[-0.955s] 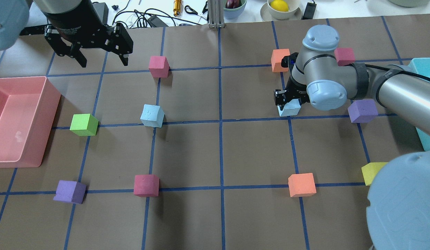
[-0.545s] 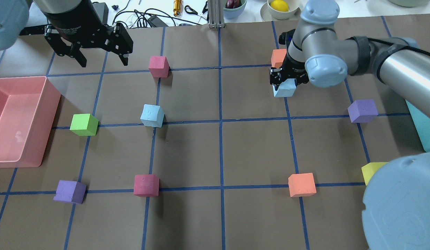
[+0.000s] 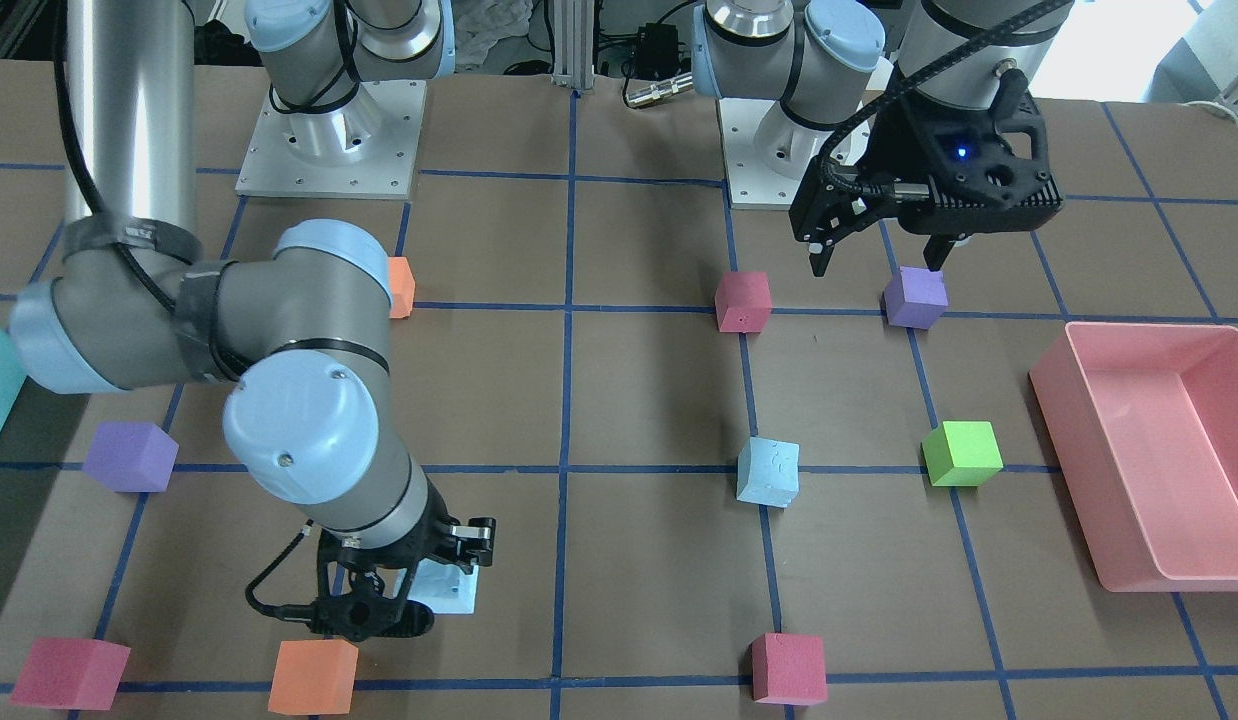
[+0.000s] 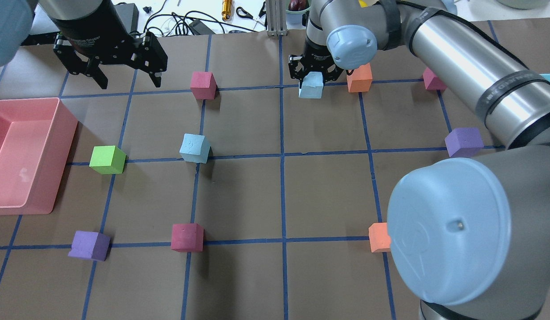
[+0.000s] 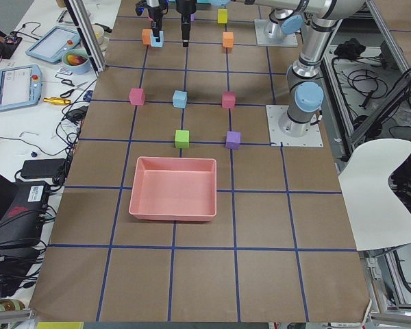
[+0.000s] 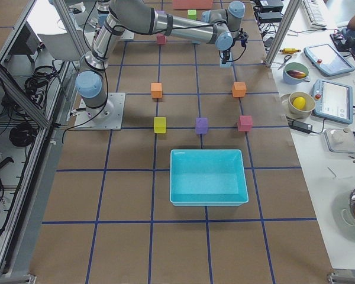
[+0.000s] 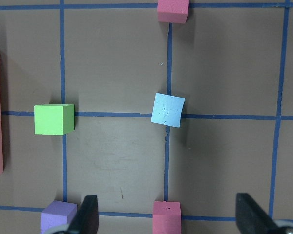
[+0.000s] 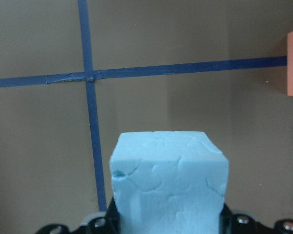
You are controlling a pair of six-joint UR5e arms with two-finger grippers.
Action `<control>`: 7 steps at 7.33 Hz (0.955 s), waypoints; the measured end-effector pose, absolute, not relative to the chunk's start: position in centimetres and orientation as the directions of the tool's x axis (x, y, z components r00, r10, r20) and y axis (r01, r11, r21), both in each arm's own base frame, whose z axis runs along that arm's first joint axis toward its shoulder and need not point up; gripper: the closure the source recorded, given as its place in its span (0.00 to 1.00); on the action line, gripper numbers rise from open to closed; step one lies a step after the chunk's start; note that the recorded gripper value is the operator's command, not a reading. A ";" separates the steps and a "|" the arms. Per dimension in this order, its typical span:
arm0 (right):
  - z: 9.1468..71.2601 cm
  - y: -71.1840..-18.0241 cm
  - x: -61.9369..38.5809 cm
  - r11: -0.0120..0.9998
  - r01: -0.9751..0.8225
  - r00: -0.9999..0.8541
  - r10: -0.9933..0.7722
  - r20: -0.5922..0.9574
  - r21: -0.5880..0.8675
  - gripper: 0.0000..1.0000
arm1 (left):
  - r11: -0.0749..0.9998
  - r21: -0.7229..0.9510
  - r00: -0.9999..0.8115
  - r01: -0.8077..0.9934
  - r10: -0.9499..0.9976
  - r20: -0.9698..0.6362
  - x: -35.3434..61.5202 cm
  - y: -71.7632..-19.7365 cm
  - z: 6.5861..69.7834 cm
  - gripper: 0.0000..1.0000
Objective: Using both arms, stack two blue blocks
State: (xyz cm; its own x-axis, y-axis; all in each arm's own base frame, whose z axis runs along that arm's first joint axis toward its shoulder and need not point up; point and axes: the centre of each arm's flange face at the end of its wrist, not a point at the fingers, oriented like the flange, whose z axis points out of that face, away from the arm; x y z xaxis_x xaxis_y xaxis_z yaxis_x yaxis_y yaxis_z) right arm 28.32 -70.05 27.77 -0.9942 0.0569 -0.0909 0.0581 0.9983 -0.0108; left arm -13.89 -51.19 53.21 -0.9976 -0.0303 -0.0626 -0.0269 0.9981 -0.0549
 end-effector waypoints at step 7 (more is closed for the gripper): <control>21.6 -70.0 34.4 0.999 0.003 -0.995 0.006 -0.095 0.032 0.99 | 0.999 0.001 -0.999 0.039 0.039 -0.004 -9.0 -54.7 41.5 0.00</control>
